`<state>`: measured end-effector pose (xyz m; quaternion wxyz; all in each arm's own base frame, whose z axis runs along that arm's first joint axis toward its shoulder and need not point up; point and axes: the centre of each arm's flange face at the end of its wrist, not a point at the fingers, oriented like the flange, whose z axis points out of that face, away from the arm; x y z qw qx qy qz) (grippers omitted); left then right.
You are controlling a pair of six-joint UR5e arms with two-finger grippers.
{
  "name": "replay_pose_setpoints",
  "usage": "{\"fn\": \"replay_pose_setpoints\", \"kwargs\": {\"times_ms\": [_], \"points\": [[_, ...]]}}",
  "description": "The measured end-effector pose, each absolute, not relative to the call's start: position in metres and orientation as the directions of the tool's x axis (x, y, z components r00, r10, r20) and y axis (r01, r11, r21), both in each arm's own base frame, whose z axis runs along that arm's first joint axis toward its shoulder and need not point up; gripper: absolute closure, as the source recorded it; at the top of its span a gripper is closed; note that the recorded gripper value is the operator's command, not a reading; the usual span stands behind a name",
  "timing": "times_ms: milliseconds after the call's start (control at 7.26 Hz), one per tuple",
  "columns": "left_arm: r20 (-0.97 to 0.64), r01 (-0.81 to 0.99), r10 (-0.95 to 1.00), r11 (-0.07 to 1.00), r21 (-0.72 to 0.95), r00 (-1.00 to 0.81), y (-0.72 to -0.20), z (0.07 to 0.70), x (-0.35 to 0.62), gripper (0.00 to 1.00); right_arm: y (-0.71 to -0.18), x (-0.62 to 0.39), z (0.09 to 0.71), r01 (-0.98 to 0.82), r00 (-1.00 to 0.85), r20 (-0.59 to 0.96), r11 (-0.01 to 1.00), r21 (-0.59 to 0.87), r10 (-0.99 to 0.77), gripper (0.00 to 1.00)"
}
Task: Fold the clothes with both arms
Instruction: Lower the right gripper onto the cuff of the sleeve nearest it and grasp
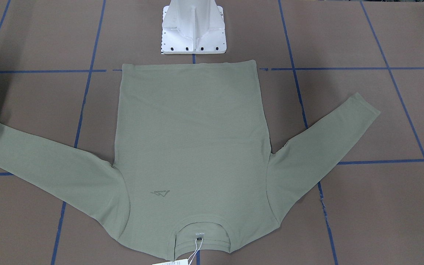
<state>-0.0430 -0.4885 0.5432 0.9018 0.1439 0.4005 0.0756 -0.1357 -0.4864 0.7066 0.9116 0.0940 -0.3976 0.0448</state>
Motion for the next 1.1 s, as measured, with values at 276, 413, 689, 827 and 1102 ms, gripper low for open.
{"fn": "replay_pose_setpoints", "kwargs": {"times_ms": [276,413,689,827,1102], "points": [[-0.701,-0.022,0.253,0.947,0.321,0.667,-0.4884,0.5431,-0.0430,0.00,-0.4863,-0.1370,0.7057,-0.156,0.678,0.735,0.979,0.134,0.008,0.32],[-0.700,-0.022,0.253,0.947,0.320,0.668,-0.4883,0.5434,-0.0431,0.00,-0.4864,-0.1380,0.7051,-0.155,0.678,0.735,0.979,0.134,0.006,0.32],[-0.700,-0.023,0.252,0.947,0.319,0.668,-0.4879,0.5445,-0.0433,0.00,-0.4862,-0.1403,0.7047,-0.151,0.677,0.736,0.979,0.135,0.003,0.33],[-0.700,-0.023,0.252,0.947,0.320,0.668,-0.4879,0.5443,-0.0436,0.00,-0.4859,-0.1413,0.7051,-0.149,0.678,0.735,0.980,0.134,0.002,0.38],[-0.701,-0.022,0.252,0.947,0.319,0.667,-0.4878,0.5443,-0.0437,0.00,-0.4857,-0.1426,0.7060,-0.146,0.678,0.735,0.980,0.132,0.002,0.62]]}}
